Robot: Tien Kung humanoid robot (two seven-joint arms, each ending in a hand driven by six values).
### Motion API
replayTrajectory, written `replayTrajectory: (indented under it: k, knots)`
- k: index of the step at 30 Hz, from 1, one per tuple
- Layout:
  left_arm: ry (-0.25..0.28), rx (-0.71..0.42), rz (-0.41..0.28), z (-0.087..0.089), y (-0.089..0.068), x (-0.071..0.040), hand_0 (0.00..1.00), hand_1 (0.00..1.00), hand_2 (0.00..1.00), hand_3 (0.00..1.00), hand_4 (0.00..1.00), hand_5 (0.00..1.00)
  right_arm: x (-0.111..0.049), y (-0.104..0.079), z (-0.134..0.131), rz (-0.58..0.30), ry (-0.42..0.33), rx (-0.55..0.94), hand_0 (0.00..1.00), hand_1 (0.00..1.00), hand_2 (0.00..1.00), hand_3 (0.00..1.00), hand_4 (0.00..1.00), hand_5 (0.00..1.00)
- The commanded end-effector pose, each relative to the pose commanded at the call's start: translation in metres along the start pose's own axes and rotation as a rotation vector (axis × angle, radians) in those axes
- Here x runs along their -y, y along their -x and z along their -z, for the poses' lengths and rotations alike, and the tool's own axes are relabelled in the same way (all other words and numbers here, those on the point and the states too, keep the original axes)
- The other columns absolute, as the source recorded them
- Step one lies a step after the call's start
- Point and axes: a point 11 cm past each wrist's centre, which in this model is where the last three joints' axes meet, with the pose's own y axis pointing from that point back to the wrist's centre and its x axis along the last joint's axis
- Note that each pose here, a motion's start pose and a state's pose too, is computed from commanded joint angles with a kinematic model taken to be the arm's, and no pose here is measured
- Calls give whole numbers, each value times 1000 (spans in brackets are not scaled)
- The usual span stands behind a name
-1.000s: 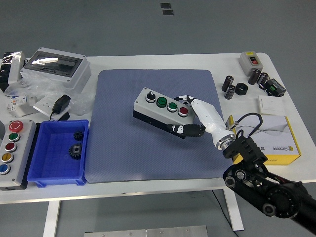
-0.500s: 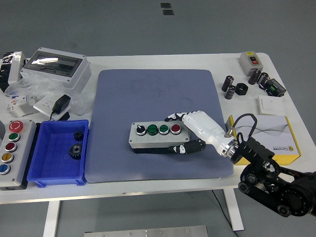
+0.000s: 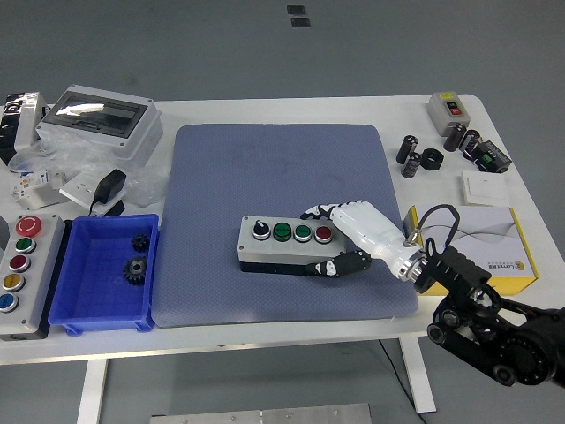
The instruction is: Pick up the button,place it on the desk,press the button,press the button
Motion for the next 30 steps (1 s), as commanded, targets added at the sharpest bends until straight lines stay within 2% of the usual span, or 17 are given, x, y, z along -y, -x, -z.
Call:
replayTrajectory:
  k: [1, 6, 7, 12, 13, 18, 19, 24, 25, 30]
  knots:
    - [0, 1, 0, 0, 0, 0, 624, 618, 554, 603, 674, 214, 0, 0, 0, -2, 1, -1, 658, 610, 580, 591, 58, 2]
    - [0, 2, -1, 0, 0, 0, 624, 618, 554, 603, 674, 214, -1, -1, 0, -7, 5, -5, 658, 610, 580, 591, 58, 2]
    - [0, 2, -1, 0, 0, 0, 624, 618, 554, 604, 674, 214, -2, -1, 0, -6, 7, -5, 770, 737, 742, 728, 263, 2]
    - [0, 2, -1, 0, 0, 0, 624, 618, 554, 604, 674, 214, -3, 0, -1, 2, 15, -3, 770, 737, 742, 728, 263, 2]
    - [0, 2, -1, 0, 0, 0, 624, 618, 553, 603, 673, 214, -3, 0, -2, 4, 17, -3, 784, 757, 791, 804, 342, 2]
    - [0, 3, -2, 0, -1, 0, 624, 618, 553, 603, 673, 214, -4, -1, -4, 19, 24, -1, 784, 757, 791, 804, 342, 2]
    - [1, 3, -3, 0, -1, 0, 624, 619, 553, 603, 673, 212, -4, -1, -4, 24, 25, 0, 769, 754, 791, 824, 399, 2]
    - [1, 6, -4, -1, -2, 0, 624, 619, 553, 603, 673, 212, -8, -5, -7, 42, 26, 2, 769, 754, 791, 824, 399, 2]
    - [1, 7, -4, -1, -2, 0, 624, 618, 553, 602, 673, 211, -9, -6, -8, 45, 26, 2, 790, 774, 839, 881, 445, 2]
    - [1, 9, -6, -1, -2, 0, 624, 618, 553, 602, 673, 211, -14, -10, -9, 49, 23, 7, 790, 774, 839, 881, 445, 2]
